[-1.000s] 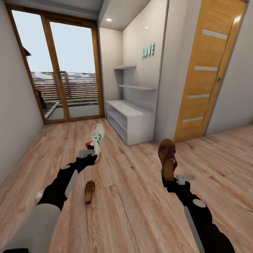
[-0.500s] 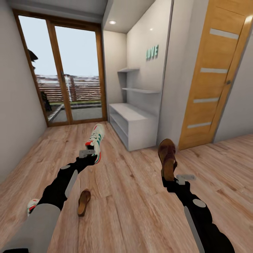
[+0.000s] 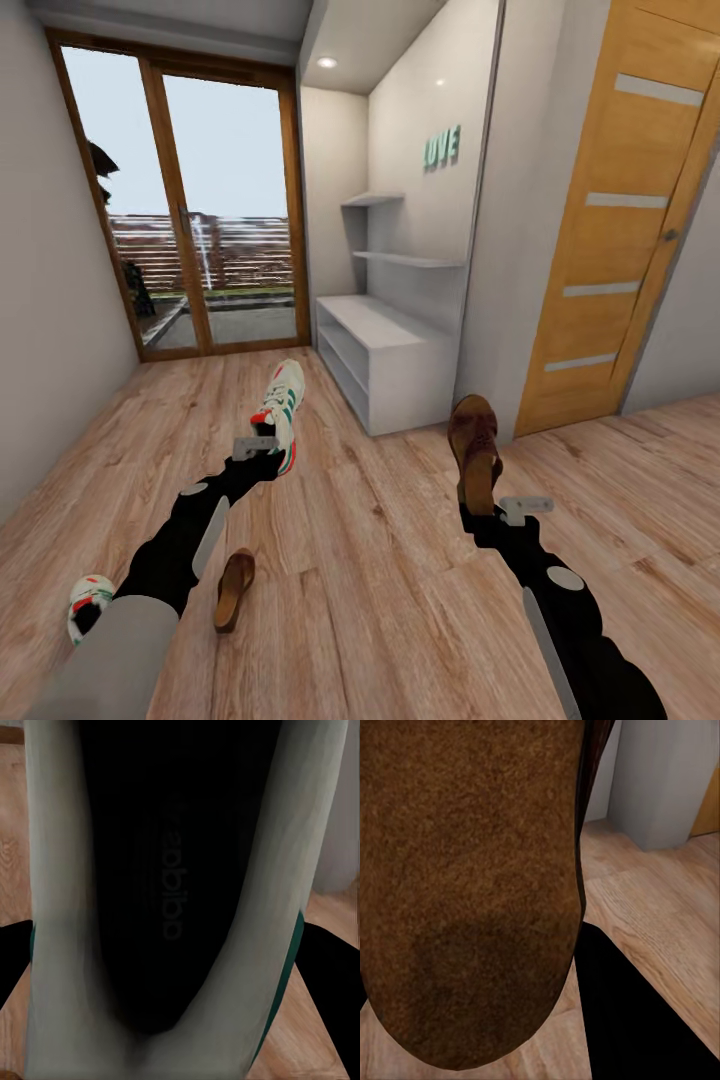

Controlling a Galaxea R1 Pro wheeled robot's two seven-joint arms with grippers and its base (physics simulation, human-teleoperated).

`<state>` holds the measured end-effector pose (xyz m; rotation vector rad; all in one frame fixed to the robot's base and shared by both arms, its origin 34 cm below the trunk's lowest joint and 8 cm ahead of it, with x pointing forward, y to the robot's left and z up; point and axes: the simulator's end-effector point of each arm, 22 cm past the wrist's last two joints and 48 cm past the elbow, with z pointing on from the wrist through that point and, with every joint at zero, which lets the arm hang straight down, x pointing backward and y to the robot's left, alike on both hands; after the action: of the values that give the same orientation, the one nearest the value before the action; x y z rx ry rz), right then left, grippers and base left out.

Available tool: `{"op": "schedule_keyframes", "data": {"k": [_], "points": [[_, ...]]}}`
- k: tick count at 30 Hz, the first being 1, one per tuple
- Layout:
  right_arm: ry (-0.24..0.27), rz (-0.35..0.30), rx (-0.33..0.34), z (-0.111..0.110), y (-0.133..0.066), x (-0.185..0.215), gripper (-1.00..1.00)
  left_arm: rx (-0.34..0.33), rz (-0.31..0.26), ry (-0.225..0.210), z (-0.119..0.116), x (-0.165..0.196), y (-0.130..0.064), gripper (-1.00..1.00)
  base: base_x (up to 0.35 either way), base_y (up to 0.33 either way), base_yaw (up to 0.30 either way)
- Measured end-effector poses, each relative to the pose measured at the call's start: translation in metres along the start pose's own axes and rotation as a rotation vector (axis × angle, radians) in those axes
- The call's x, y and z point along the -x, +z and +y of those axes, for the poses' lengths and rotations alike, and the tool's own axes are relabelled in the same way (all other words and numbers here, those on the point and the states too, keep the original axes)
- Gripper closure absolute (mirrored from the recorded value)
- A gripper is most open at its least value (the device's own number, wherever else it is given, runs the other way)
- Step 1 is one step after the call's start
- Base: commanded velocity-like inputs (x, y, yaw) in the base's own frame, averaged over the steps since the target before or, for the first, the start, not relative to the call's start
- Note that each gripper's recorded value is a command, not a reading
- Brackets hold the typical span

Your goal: Pick up the two gym shoes and the two sandals from the corridor floor and place them onto the hallstand (shoe rack) in the corridor, making sure they are on the rack and not on the floor. Arrange them so the two gym shoes are next to each other and the two sandals are next to each other.

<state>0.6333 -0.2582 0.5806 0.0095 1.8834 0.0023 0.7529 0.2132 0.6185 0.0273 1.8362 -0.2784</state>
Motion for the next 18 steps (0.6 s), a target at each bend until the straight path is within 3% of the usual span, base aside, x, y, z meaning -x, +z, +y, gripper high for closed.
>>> {"op": "schedule_keyframes", "data": {"k": [7, 18], "points": [[0.001, 0.002, -0.003, -0.001, 0.000, 0.000, 1.00, 0.000, 0.036, -0.010, -0.001, -0.027, -0.005, 1.00, 0.002, -0.016, 0.000], [0.001, 0.003, -0.002, -0.001, 0.000, -0.001, 1.00, 0.000, 0.036, -0.010, -0.001, -0.027, -0.005, 1.00, 0.068, -0.237, 0.000]]}}
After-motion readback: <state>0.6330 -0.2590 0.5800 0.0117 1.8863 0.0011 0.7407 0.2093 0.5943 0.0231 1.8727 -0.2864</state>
